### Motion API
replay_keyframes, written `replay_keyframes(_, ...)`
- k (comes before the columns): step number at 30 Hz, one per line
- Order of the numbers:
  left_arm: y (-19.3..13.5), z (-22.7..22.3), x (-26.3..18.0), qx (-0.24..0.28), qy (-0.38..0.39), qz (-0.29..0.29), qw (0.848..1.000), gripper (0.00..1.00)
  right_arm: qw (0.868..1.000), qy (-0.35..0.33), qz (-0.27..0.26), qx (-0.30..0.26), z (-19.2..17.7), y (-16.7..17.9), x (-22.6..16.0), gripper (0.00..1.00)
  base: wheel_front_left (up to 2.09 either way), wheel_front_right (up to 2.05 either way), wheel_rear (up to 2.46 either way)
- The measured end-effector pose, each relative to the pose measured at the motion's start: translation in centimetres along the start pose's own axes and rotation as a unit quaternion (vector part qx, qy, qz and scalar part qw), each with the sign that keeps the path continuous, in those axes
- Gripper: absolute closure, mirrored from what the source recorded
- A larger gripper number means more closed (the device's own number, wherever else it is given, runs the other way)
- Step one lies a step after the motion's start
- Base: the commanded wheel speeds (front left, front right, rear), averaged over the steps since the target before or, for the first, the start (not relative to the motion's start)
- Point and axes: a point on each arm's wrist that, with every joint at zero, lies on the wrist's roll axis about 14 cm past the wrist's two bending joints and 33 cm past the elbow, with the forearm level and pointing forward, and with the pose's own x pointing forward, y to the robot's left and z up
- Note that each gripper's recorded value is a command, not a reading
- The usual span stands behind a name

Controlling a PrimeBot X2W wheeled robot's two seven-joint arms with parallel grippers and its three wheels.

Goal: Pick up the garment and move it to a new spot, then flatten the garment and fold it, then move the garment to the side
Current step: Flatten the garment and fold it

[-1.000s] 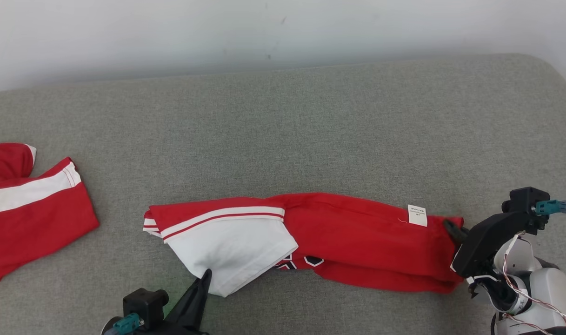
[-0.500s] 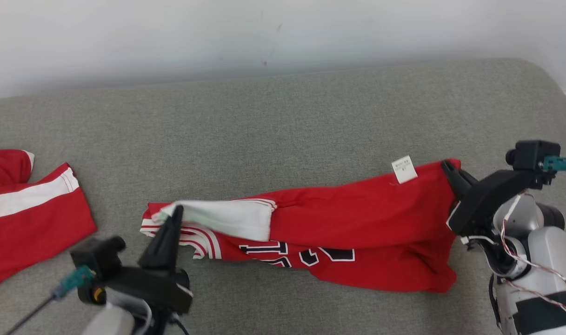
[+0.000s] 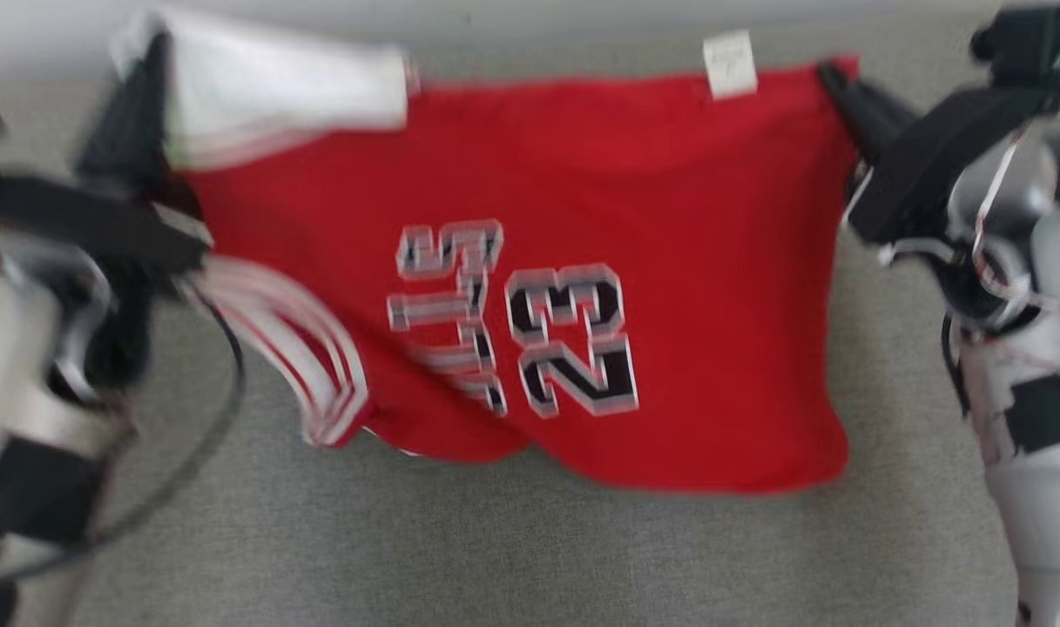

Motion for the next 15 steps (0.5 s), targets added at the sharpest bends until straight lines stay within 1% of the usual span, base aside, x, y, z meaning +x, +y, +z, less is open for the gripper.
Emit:
replay_keyframes(3, 0.3, 2.9, 3.1, 0.003, -0.038, -0.007, 0.999, 1.00, 1.000, -0.014, 0.013, -0.009, 1.6, 0.2, 2.0, 1.00, 0.00, 0.00, 0.00)
replay_keyframes(5, 0.5, 4.7, 4.8, 0.005, -0.067, -0.010, 0.998, 1.00, 0.999, -0.031, 0.017, -0.029, 3.0, 0.1, 3.3, 1.00, 0.00, 0.00, 0.00)
replay_keyframes(8, 0.7, 5.9, 7.0, 0.009, -0.091, -0.018, 0.996, 1.00, 0.996, -0.068, 0.014, -0.060, 5.1, -0.4, 5.3, 1.00, 0.00, 0.00, 0.00)
replay_keyframes(13, 2.1, 8.0, 9.9, 0.028, -0.152, -0.004, 0.988, 1.00, 0.986, -0.135, 0.006, -0.099, 7.8, -0.9, 8.5, 1.00, 0.00, 0.00, 0.00)
replay_keyframes(15, 2.2, 8.9, 10.8, 0.038, -0.180, -0.008, 0.983, 1.00, 0.978, -0.169, -0.001, -0.121, 9.3, -1.0, 9.5, 1.00, 0.00, 0.00, 0.00)
